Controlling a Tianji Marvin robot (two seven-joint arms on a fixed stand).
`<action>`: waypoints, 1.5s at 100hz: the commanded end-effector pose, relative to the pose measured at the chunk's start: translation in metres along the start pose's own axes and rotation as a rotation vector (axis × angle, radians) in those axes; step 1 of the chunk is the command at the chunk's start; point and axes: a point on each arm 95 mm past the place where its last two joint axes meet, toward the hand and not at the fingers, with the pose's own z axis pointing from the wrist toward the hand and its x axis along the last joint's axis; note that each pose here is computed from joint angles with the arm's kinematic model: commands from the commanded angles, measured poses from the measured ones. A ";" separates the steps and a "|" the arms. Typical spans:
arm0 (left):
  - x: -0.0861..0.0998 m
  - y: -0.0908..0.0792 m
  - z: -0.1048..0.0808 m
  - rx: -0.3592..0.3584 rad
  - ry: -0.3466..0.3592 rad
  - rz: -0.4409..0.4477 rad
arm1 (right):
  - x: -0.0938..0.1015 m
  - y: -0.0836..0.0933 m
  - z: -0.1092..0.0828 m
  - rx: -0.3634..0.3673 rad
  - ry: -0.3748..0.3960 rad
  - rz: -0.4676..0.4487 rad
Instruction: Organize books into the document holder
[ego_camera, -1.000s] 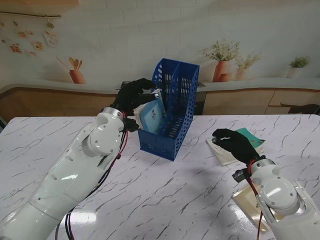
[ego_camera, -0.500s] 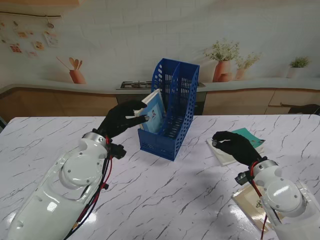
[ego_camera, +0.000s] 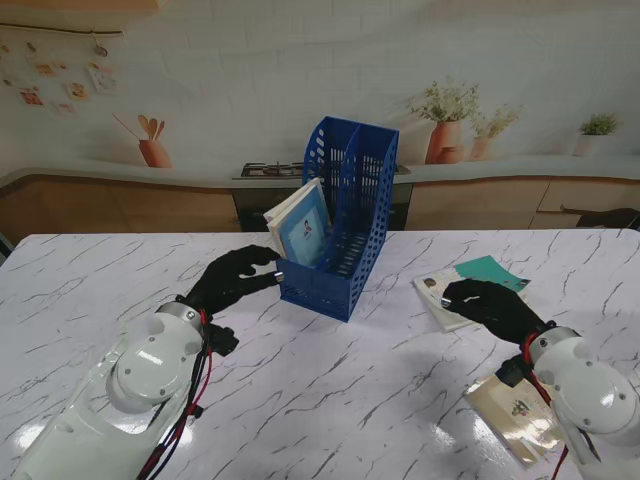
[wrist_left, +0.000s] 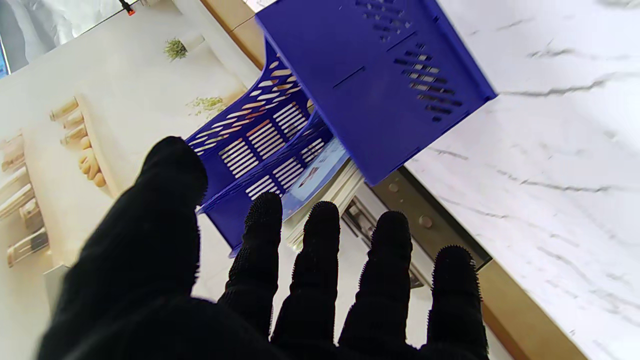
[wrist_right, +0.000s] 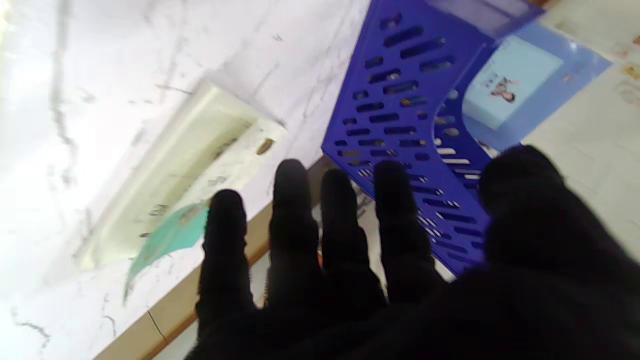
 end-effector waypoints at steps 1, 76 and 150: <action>-0.012 0.011 -0.003 -0.042 -0.011 -0.013 | -0.004 -0.002 -0.010 0.028 -0.022 -0.027; -0.028 0.023 0.021 -0.084 -0.025 -0.072 | -0.054 -0.029 -0.073 0.205 -0.254 -0.163; -0.035 0.025 0.018 -0.090 -0.036 -0.124 | -0.074 -0.083 -0.067 0.443 -0.332 -0.192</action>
